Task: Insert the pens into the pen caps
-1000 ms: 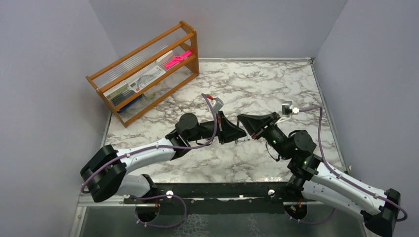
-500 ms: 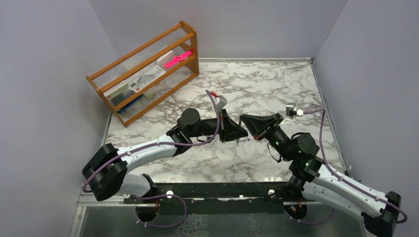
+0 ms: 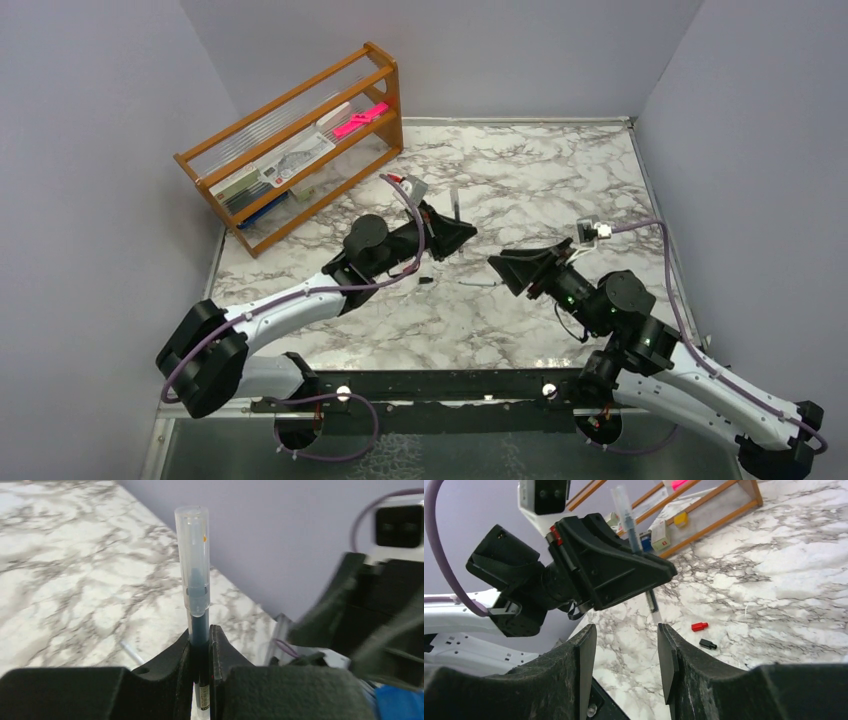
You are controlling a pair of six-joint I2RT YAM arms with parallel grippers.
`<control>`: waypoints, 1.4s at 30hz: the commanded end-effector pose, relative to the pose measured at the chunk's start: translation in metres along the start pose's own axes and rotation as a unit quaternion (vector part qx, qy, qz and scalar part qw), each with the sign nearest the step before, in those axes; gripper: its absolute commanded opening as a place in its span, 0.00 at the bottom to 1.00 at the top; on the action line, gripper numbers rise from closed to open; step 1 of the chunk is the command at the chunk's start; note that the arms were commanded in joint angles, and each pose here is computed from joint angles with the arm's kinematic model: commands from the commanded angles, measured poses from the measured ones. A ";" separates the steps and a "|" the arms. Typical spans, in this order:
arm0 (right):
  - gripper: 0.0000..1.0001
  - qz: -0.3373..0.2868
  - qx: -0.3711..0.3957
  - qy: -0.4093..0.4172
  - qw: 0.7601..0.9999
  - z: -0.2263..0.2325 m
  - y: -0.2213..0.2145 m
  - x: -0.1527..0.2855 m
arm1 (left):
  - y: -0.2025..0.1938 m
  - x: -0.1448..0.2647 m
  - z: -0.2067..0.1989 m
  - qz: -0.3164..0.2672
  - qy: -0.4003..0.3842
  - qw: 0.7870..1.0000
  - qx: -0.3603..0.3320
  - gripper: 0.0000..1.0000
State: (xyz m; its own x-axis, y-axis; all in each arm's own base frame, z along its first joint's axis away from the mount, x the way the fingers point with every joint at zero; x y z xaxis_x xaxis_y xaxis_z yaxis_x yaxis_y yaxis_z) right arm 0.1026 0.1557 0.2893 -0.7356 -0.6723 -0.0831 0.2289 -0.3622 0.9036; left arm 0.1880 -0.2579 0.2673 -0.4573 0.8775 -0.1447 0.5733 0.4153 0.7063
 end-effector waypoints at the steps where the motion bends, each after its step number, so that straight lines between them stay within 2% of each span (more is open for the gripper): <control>1: 0.48 0.024 0.003 -0.044 0.999 -0.010 -0.010 0.008 | 0.000 -0.015 0.048 0.037 0.207 0.976 -0.054 0.00; 3: 0.47 0.036 -0.001 -0.049 0.998 -0.013 -0.017 0.008 | -0.003 -0.019 0.073 0.077 0.326 0.941 -0.056 0.00; 5: 0.47 0.049 -0.003 -0.052 0.997 -0.015 -0.024 0.008 | -0.006 -0.024 0.090 0.106 0.383 0.915 -0.065 0.00; 10: 0.46 0.074 -0.003 -0.061 0.995 -0.019 -0.036 0.006 | -0.005 -0.042 0.119 0.138 0.438 0.886 -0.066 0.02; 14: 0.46 0.083 -0.003 -0.066 0.994 -0.020 -0.038 0.006 | -0.011 -0.050 0.150 0.183 0.507 0.838 -0.085 0.04; 16: 0.46 0.086 -0.004 -0.069 0.994 -0.021 -0.039 0.007 | -0.012 -0.051 0.161 0.189 0.522 0.827 -0.082 0.05; 20: 0.45 0.092 -0.008 -0.074 0.993 -0.023 -0.044 0.008 | -0.019 -0.048 0.181 0.203 0.522 0.828 -0.034 0.10; 30: 0.45 0.128 0.007 -0.104 0.986 -0.029 -0.055 0.007 | -0.024 -0.063 0.209 0.210 0.518 0.829 0.018 0.20; 31: 0.47 0.141 0.008 -0.119 0.983 -0.032 -0.058 0.007 | -0.024 -0.064 0.210 0.210 0.518 0.829 0.021 0.21; 34: 0.63 0.192 0.020 -0.183 0.964 -0.041 -0.069 0.006 | -0.022 -0.066 0.212 0.202 0.521 0.829 0.031 0.37; 36: 0.67 0.230 0.031 -0.226 0.946 -0.047 -0.078 0.005 | -0.020 -0.067 0.210 0.198 0.519 0.831 0.033 0.42; 39: 0.67 0.273 0.064 -0.255 0.926 -0.054 -0.090 -0.003 | -0.013 -0.067 0.203 0.183 0.515 0.837 0.031 0.43; 42: 0.60 0.302 0.119 -0.239 0.915 -0.058 -0.102 -0.019 | -0.001 -0.066 0.188 0.161 0.497 0.852 0.028 0.44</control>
State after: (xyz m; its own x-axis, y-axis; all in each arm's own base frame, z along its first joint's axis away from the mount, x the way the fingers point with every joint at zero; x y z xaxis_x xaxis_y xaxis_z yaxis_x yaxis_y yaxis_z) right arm 0.1199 0.1627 0.1794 -0.7223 -0.3864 0.5735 0.6053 0.0478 0.7946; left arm 0.3464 -0.2718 0.1109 -0.5478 0.2598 0.7953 0.8366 0.1722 0.5200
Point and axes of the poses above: each gripper's point midway between its finger pads, its own x axis back along the fingers, its own z axis along the line the jaws close on, y = z × x, the point moved 10 cm from there along x, back along the fingers, and after that the axes turned 11 degrees about x, right-handed, at the moved point
